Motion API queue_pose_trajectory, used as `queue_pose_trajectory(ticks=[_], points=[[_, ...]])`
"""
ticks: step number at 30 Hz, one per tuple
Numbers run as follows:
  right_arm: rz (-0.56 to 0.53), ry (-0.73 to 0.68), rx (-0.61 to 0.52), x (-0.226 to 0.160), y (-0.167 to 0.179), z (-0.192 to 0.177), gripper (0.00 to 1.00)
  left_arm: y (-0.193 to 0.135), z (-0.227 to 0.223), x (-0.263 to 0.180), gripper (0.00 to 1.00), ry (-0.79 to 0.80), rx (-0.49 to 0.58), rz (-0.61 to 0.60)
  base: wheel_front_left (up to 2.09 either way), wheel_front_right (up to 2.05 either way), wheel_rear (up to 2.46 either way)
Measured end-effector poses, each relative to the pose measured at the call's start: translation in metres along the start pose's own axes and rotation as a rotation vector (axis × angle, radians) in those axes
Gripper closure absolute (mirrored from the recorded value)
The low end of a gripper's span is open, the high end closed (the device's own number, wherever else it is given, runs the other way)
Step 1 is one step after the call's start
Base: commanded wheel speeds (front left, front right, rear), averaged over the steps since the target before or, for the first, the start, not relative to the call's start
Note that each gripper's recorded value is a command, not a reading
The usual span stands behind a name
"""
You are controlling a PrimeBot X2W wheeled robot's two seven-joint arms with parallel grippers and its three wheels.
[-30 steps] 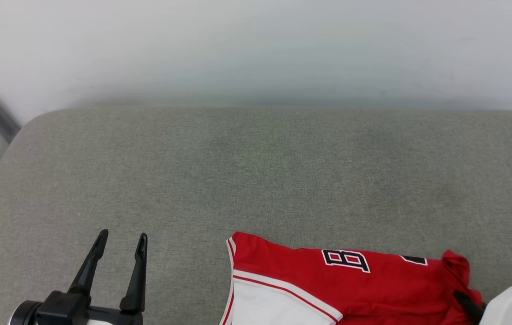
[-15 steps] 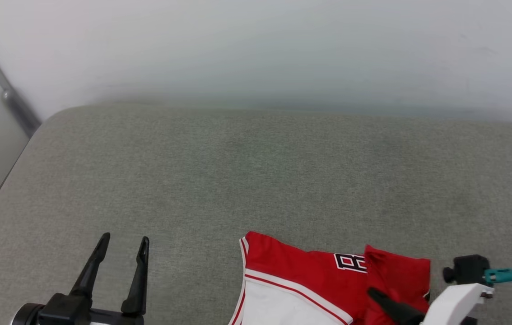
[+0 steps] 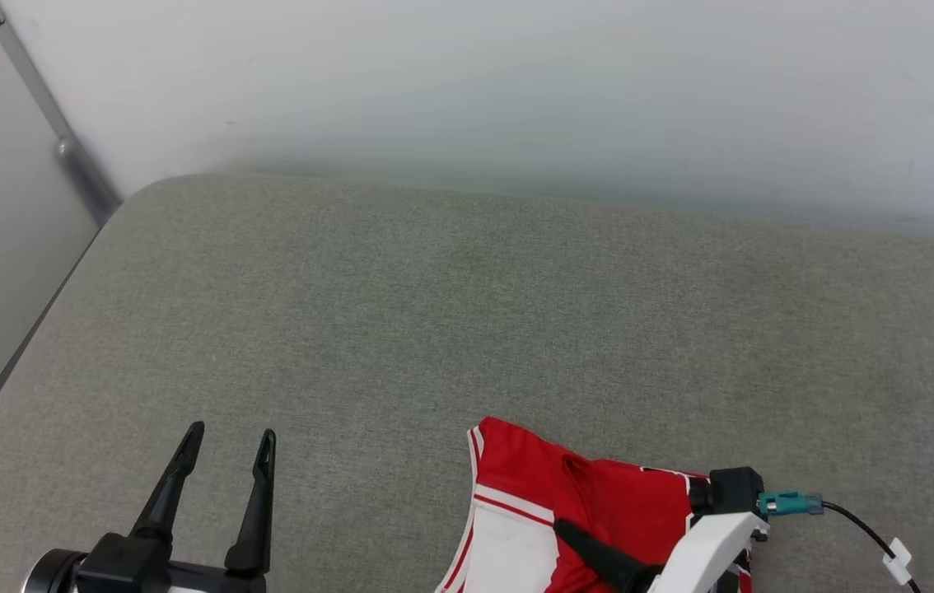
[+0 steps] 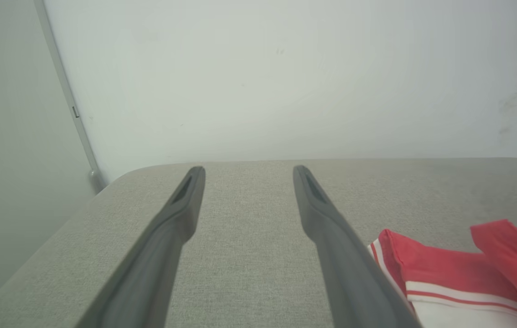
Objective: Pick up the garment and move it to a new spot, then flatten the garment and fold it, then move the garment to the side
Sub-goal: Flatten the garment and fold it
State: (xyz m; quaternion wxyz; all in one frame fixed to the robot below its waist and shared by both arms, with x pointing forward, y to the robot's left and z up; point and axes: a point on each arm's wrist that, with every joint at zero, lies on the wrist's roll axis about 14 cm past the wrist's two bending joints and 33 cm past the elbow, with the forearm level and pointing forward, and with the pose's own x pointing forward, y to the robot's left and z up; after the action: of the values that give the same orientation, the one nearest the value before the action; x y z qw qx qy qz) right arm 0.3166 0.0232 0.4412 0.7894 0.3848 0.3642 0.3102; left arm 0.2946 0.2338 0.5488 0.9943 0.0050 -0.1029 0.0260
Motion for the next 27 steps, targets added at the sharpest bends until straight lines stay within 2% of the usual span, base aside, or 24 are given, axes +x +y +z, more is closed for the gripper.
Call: queue_pose_trajectory(ticks=[6, 7, 8, 14, 19, 24, 27], points=[[-0.005, 0.013, 0.018, 0.023, -0.002, -0.004, 1.00, 0.003, -0.003, -0.005, 0.00, 0.013, -0.003, 0.014, 0.00, 0.00, 0.00], [-0.009, 0.017, 0.023, 0.026, -0.003, -0.006, 0.93, 0.004, -0.004, -0.005, 0.00, 0.016, -0.001, 0.017, 0.00, 0.00, 0.00], [-0.012, 0.022, 0.022, 0.029, -0.004, -0.007, 0.00, 0.005, -0.004, -0.005, 0.00, 0.018, 0.000, 0.019, 0.00, 0.00, 0.00], [0.046, 0.074, 0.020, 0.041, 0.017, -0.020, 0.00, 0.007, -0.005, -0.006, 0.00, 0.021, 0.001, 0.024, 0.00, 0.00, 0.00], [0.085, 0.053, -0.003, 0.043, 0.032, -0.013, 0.00, 0.004, -0.004, -0.004, 0.00, 0.015, -0.003, 0.011, 0.00, 0.00, 0.00], [0.035, -0.057, -0.174, 0.037, 0.029, 0.028, 0.00, -0.003, -0.002, 0.000, 0.00, 0.003, -0.009, -0.015, 0.00, 0.00, 0.00], [-0.023, -0.181, -0.366, 0.020, 0.026, 0.073, 0.00, -0.010, 0.000, 0.004, 0.00, -0.006, -0.014, -0.038, 0.00, 0.00, 0.00]])
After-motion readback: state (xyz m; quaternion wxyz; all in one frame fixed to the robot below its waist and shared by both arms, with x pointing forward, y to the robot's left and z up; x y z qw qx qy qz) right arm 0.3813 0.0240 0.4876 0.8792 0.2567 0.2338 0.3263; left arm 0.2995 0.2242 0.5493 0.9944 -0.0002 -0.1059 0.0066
